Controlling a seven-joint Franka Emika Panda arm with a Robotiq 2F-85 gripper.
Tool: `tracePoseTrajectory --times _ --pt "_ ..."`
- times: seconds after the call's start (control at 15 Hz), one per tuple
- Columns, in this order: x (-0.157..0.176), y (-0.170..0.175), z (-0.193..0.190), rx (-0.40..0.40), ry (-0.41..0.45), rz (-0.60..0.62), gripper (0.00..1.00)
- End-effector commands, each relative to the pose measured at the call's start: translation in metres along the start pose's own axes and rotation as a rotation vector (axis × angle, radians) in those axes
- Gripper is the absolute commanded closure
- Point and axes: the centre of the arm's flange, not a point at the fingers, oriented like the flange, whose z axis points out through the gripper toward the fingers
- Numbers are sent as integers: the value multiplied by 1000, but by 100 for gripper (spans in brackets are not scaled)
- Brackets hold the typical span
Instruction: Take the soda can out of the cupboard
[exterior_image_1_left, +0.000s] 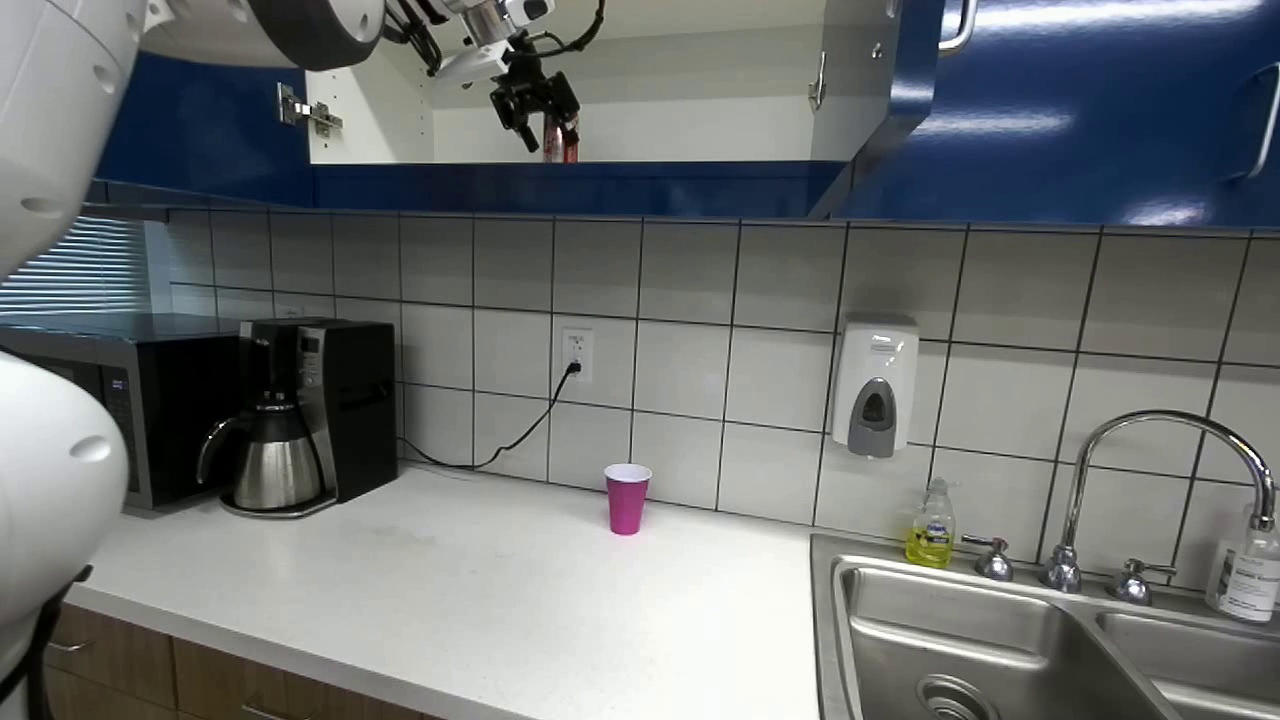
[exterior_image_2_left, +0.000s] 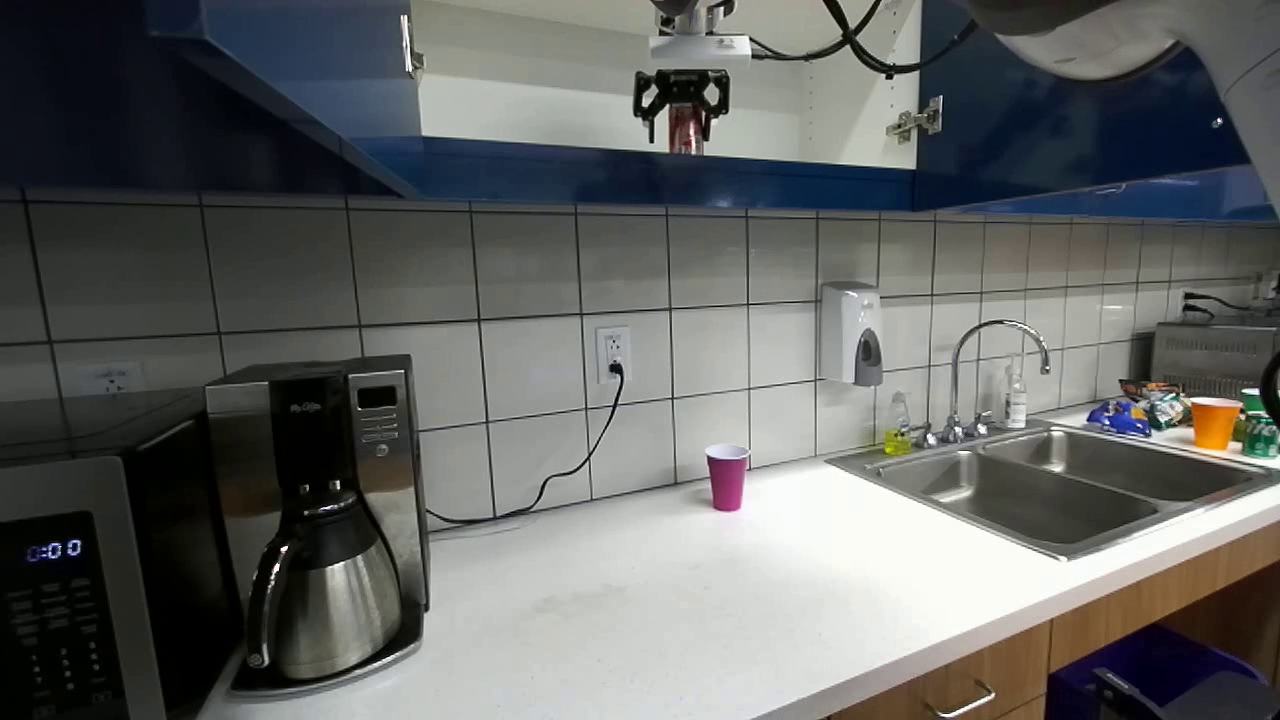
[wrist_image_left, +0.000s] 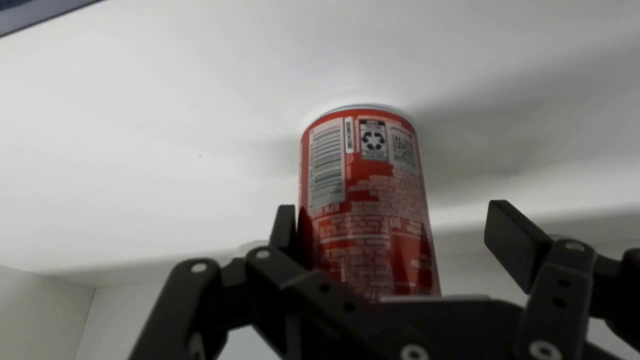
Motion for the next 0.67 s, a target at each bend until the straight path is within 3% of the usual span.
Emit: tracePoseTrajectory --times 0.0,0.2,0.27,0.6 --pt "16 -6 -1 -16 24 26 33" --pt "17 -7 2 -14 28 26 58" --pt "17 -8 3 -12 28 26 62" --pt "14 -11 -13 -4 29 20 62"
